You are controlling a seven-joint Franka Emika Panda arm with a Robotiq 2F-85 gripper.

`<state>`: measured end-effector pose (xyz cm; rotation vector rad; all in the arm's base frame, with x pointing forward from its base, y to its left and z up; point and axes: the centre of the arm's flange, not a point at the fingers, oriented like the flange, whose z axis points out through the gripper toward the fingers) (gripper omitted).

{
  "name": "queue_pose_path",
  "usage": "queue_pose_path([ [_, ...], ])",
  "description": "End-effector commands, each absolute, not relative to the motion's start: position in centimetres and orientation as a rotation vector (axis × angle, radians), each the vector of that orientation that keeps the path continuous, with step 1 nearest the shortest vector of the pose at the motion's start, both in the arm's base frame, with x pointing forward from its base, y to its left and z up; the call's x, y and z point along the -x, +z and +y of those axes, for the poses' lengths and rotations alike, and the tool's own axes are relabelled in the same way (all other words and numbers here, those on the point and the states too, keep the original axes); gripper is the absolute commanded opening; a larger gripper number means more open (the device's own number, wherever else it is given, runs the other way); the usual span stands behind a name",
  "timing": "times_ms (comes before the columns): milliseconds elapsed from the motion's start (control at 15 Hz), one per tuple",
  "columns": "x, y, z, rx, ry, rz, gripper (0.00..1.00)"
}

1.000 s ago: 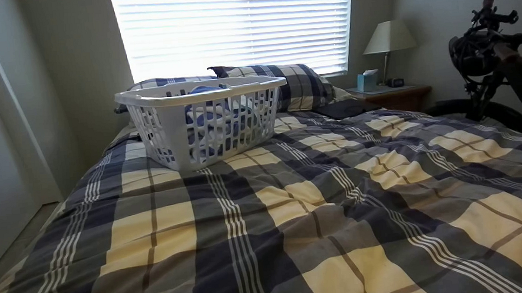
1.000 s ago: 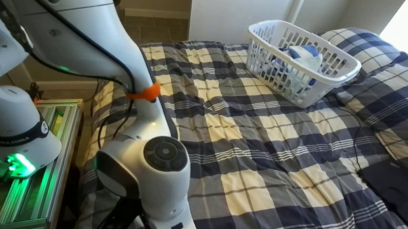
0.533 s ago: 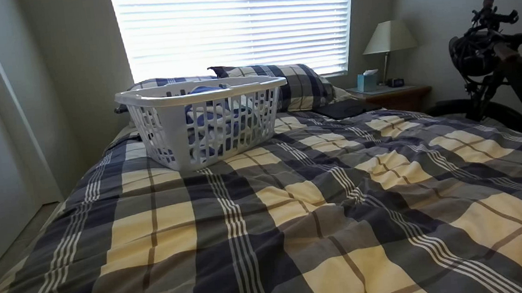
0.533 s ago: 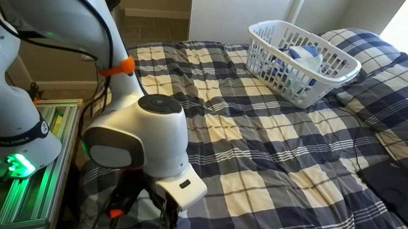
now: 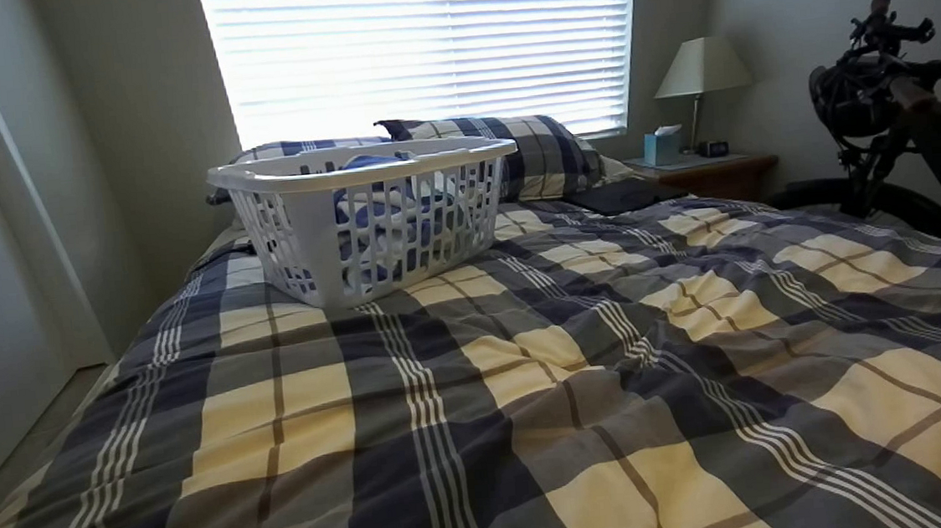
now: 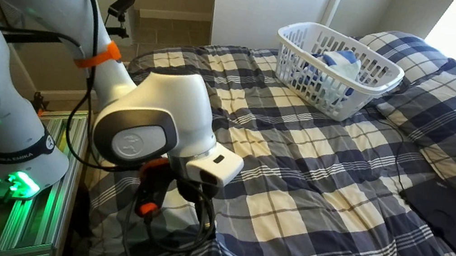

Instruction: Pick up the bottom right corner of the duvet and put it on the bed

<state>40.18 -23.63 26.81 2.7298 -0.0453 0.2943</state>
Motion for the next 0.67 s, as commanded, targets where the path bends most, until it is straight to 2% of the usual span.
queue_pose_path([
  [0, -40.2, 27.1, -23.6, -2.73, 0.301, -0.042, 0.02],
  [467, -40.2, 27.3, -23.6, -2.73, 0.309, -0.041, 0.0],
  [600, -42.3, 30.4, -22.2, -2.663, 0.346, 0.021, 0.0],
])
